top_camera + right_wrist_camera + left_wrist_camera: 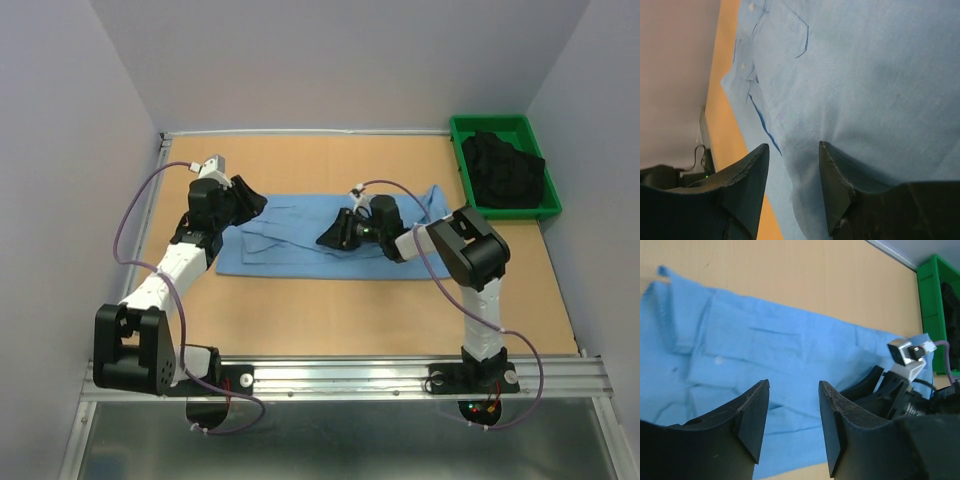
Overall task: Fold and stack the long sleeve shirts
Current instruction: Fold the shirt
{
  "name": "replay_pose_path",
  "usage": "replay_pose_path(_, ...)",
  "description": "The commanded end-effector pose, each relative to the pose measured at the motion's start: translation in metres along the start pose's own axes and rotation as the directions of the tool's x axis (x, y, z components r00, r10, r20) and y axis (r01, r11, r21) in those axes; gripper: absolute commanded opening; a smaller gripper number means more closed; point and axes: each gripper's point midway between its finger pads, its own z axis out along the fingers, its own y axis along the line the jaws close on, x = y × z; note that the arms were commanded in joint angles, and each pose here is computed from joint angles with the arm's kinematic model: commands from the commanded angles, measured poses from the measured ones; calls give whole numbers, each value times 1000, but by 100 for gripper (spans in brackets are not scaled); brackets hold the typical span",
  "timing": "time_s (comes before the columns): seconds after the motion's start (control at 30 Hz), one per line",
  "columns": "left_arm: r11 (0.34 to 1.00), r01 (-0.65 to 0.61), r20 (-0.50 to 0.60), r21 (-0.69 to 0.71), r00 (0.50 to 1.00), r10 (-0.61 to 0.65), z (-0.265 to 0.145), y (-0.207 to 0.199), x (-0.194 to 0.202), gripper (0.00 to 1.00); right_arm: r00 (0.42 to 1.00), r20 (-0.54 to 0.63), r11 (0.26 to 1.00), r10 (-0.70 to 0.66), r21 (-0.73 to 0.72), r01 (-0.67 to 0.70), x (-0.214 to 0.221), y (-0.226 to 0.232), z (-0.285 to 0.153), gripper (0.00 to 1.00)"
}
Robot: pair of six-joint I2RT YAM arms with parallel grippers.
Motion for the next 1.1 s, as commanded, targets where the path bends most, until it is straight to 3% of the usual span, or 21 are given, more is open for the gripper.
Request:
replay_pose_path(0.0, 999, -39, 42, 17, 998, 38, -21, -5, -6, 55, 983, -181, 999, 4, -33, -10, 73, 22, 29, 50)
replay_pose_path(0.1, 998, -42, 21, 39, 999, 42, -27, -7, 4, 54, 988, -156, 998, -12, -62, 2, 62, 41, 37, 52)
replay_pose_path(0.3, 979, -107, -13, 175, 994, 111, -33, -43, 27, 53, 998, -9, 996, -58, -72, 58, -14, 76, 22, 63)
replay_pose_path(0.43, 940, -182, -19, 289, 980, 196, -35, -80, 47, 50, 994, 98, 997, -55, -45, 59, -63, 81, -19, 64)
replay_pose_path(0.57, 880, -242, -51, 408, 957, 287, -34, -122, 84, 47, 989, 142, 999, -52, 3, 52, -79, 69, -51, 64)
replay_pose_path(0.77, 869, -243, -195, 430, 915, 352, -4, -129, 140, 38, 990, 136, 999, -21, 49, 15, -65, 45, -72, 64)
replay_pose_path(0.87, 872, -214, -266, 440, 896, 354, 8, -131, 160, 25, 994, 107, 999, -10, 53, 4, -53, 38, -71, 63)
replay_pose_path(1.07, 921, -153, -428, 357, 850, 307, 25, -100, 204, 21, 997, 83, 993, 10, 117, -19, -35, 5, -71, 63)
